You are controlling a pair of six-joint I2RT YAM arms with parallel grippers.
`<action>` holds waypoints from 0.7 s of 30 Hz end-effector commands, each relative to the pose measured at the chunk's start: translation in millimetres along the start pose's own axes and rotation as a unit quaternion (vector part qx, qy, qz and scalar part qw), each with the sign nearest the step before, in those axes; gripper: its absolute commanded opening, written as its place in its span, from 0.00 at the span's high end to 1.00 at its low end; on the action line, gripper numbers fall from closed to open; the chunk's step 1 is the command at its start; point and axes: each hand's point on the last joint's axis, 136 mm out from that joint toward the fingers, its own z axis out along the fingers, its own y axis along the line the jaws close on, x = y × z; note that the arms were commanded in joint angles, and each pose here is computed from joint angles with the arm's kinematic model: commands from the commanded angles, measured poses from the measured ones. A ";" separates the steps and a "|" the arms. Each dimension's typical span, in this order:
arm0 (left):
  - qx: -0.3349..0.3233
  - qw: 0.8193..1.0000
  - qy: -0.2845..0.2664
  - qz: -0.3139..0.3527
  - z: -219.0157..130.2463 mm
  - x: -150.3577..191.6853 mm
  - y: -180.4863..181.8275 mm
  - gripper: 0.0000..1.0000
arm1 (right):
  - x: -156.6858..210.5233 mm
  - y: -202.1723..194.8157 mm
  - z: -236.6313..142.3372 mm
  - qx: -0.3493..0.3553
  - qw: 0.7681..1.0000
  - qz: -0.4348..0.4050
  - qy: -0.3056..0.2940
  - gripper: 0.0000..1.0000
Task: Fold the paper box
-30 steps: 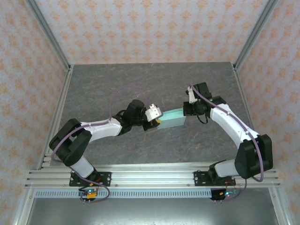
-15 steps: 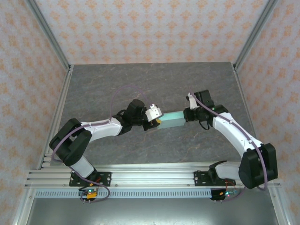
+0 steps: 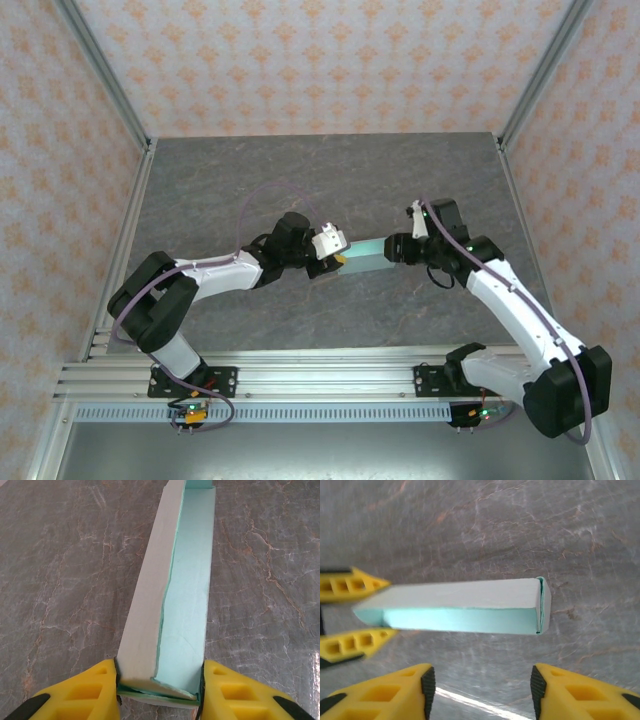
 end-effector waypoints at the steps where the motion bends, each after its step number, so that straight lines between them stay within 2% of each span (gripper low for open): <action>1: 0.011 0.999 0.031 0.001 6.9 15.2 -7.6 0.69 | -12.4 -14.6 -7.1 0.057 0.980 0.192 -0.016 0.40; 4: 0.012 0.999 0.032 -0.001 7.3 16.0 -7.9 0.69 | -14.9 -14.1 -0.3 0.050 0.941 0.335 -0.028 0.38; 6: 0.013 0.999 0.031 -0.002 7.2 16.6 -8.7 0.69 | -15.9 -6.5 8.0 0.010 0.911 0.411 -0.040 0.32; 9: 0.012 0.999 0.030 -0.002 6.8 16.4 -8.9 0.69 | -15.6 -3.4 16.9 -0.030 0.868 0.493 -0.051 0.31; 11: 0.011 0.999 0.031 -0.002 5.9 17.8 -8.7 0.69 | -13.1 -5.7 19.6 -0.032 0.849 0.524 -0.054 0.30; 17: 0.012 0.999 0.031 -0.001 6.9 18.5 -9.4 0.69 | -16.2 -20.8 34.0 -0.034 0.811 0.577 -0.094 0.28; 21: 0.013 0.999 0.030 -0.001 7.4 17.8 -9.5 0.69 | -16.5 -25.9 55.5 -0.039 0.799 0.592 -0.097 0.38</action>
